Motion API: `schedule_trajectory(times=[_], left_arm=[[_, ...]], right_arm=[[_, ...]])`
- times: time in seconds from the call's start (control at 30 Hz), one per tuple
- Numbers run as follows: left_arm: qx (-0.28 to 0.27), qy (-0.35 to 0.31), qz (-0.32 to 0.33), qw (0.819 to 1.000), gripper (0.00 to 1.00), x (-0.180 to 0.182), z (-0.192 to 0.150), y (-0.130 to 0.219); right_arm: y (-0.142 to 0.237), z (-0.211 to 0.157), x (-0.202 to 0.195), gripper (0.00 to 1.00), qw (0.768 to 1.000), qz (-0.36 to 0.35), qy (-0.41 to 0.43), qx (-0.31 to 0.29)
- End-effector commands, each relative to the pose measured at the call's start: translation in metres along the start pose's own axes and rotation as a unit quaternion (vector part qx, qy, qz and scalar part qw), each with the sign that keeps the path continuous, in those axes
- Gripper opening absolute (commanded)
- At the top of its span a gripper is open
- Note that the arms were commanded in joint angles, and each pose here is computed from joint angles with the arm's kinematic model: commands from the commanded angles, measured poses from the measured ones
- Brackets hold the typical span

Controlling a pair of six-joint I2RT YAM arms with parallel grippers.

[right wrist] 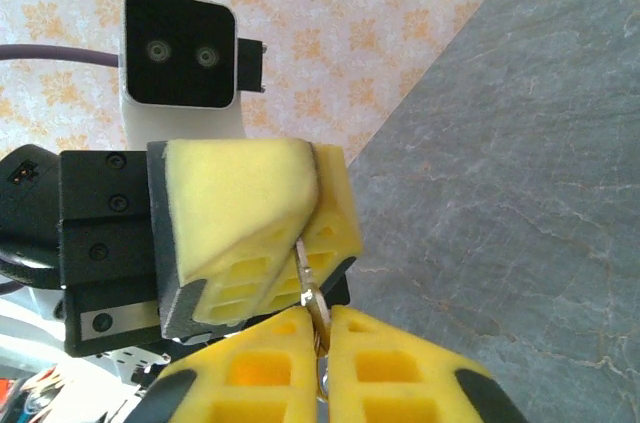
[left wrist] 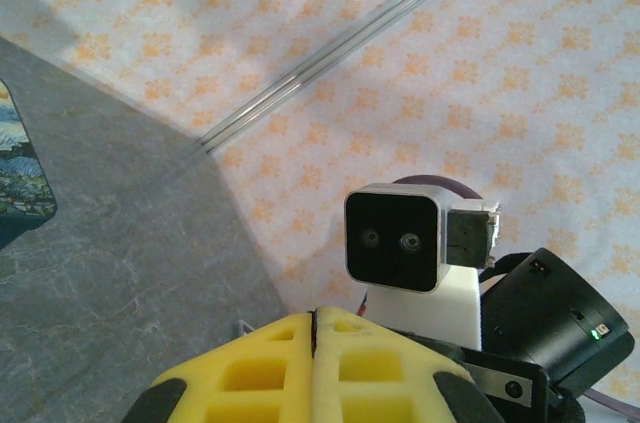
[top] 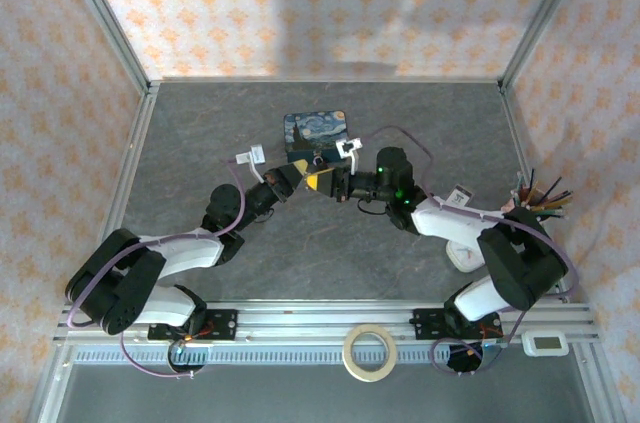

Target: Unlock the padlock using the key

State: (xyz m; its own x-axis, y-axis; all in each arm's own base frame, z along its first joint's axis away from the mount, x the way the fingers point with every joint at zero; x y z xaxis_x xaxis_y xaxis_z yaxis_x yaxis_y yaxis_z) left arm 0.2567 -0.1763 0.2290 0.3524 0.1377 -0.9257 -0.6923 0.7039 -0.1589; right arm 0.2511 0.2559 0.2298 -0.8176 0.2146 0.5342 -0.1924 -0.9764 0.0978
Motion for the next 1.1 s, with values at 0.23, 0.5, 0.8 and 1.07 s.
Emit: schedule_trajectory(times=[0.23, 0.5, 0.8, 1.07], left_arm=[[-0.079, 0.059, 0.152, 0.983, 0.67, 0.018, 0.017, 0.001], [-0.080, 0.112, 0.190, 0.972, 0.64, 0.015, 0.021, -0.008], [-0.075, 0.164, 0.155, 0.971, 0.54, 0.015, 0.016, -0.016], [-0.074, 0.173, 0.152, 0.970, 0.50, 0.017, 0.014, -0.017]], right_arm=[[0.012, 0.012, -0.021, 0.00, 0.964, -0.235, 0.113, 0.042], [0.005, 0.015, -0.014, 0.00, 0.888, -0.356, 0.281, 0.070], [-0.011, 0.015, 0.001, 0.00, 0.842, -0.380, 0.374, 0.080], [-0.030, 0.007, 0.010, 0.00, 0.821, -0.383, 0.413, 0.094]])
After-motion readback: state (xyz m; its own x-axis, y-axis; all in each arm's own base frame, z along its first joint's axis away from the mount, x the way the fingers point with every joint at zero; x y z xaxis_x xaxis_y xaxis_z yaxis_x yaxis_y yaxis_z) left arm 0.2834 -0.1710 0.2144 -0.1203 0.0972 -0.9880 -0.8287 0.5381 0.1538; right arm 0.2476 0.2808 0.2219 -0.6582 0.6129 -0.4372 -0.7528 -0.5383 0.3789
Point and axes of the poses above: each hand's point on the last joint's axis, 136 mm out from that joint toward the fingers, its own y axis back along the fingers, its own x axis along the line the jaws close on, z = x × y, the point moved 8 cm from there along y, back along the fingers, and after that the axes turned 14 degrees about y, right-handed, at the moved point
